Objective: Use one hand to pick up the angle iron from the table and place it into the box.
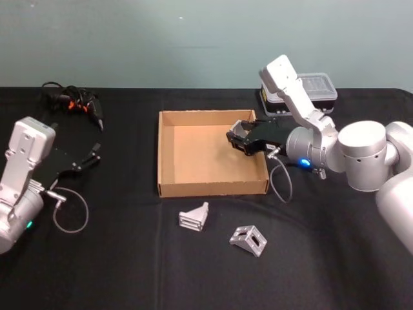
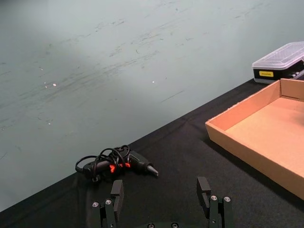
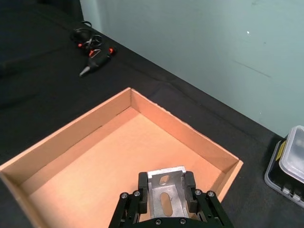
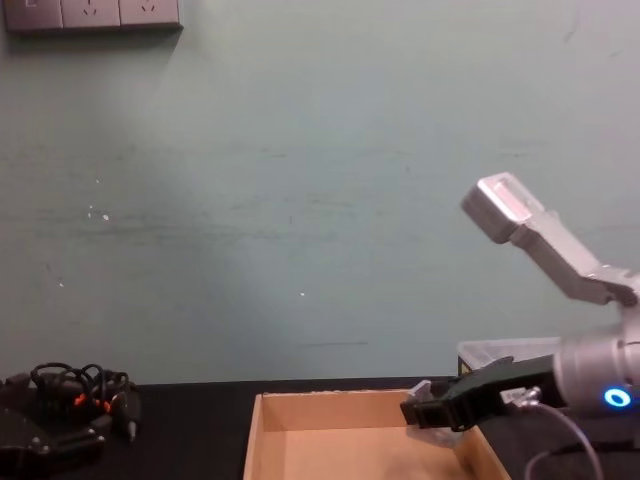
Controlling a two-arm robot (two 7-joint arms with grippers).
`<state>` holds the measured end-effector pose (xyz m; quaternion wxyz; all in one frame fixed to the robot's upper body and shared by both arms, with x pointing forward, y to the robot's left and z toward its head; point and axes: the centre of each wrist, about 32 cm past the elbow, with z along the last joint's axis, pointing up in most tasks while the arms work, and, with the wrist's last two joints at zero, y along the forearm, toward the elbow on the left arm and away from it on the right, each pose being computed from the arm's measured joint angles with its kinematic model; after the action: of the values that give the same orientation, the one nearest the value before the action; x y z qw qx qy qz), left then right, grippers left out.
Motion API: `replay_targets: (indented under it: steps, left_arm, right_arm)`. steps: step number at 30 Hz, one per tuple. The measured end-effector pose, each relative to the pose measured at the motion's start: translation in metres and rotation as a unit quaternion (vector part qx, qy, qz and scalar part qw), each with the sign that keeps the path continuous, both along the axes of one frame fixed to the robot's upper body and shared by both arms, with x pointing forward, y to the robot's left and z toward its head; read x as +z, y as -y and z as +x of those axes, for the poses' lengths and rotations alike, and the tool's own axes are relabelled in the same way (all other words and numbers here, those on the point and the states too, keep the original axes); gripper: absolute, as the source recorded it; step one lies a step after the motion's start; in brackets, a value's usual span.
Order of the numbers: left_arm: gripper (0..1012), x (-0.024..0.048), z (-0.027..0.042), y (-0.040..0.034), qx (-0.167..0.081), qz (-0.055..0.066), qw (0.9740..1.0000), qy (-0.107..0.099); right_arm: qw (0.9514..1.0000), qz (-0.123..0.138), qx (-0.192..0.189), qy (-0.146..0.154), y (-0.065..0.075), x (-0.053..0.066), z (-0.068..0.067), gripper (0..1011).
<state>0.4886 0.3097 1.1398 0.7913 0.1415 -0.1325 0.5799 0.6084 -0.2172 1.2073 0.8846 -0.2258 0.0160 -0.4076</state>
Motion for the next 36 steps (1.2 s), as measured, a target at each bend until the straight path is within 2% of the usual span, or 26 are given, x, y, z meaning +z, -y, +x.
replay_targets:
  steps: [11, 20, 22, 23, 25, 30, 36]
  left_arm:
    - [1011, 0.0, 0.0, 0.0, 0.0, 0.0, 1.0, 0.0]
    - [1011, 0.0, 0.0, 0.0, 0.0, 0.0, 1.0, 0.0]
    - [1011, 0.0, 0.0, 0.0, 0.0, 0.0, 1.0, 0.0]
    - [1011, 0.0, 0.0, 0.0, 0.0, 0.0, 1.0, 0.0]
    - [1011, 0.0, 0.0, 0.0, 0.0, 0.0, 1.0, 0.0]
    - [1011, 0.0, 0.0, 0.0, 0.0, 0.0, 1.0, 0.0]
    - [1011, 0.0, 0.0, 0.0, 0.0, 0.0, 1.0, 0.0]
  right_arm:
    - [0.9999, -0.007, -0.011, -0.005, -0.013, -0.013, 0.015, 450]
    - [0.9999, -0.006, -0.011, -0.005, -0.013, -0.013, 0.016, 450]
    - [0.9999, -0.006, -0.011, -0.005, -0.013, -0.013, 0.015, 487]
    - [0.9999, -0.006, -0.011, -0.005, -0.013, -0.013, 0.015, 544]
    - [0.9999, -0.007, -0.011, -0.005, -0.013, -0.013, 0.015, 579]
    - [0.9999, -0.007, -0.01, -0.004, -0.013, -0.012, 0.015, 762]
    - [0.9999, -0.007, -0.01, -0.004, -0.013, -0.012, 0.015, 924]
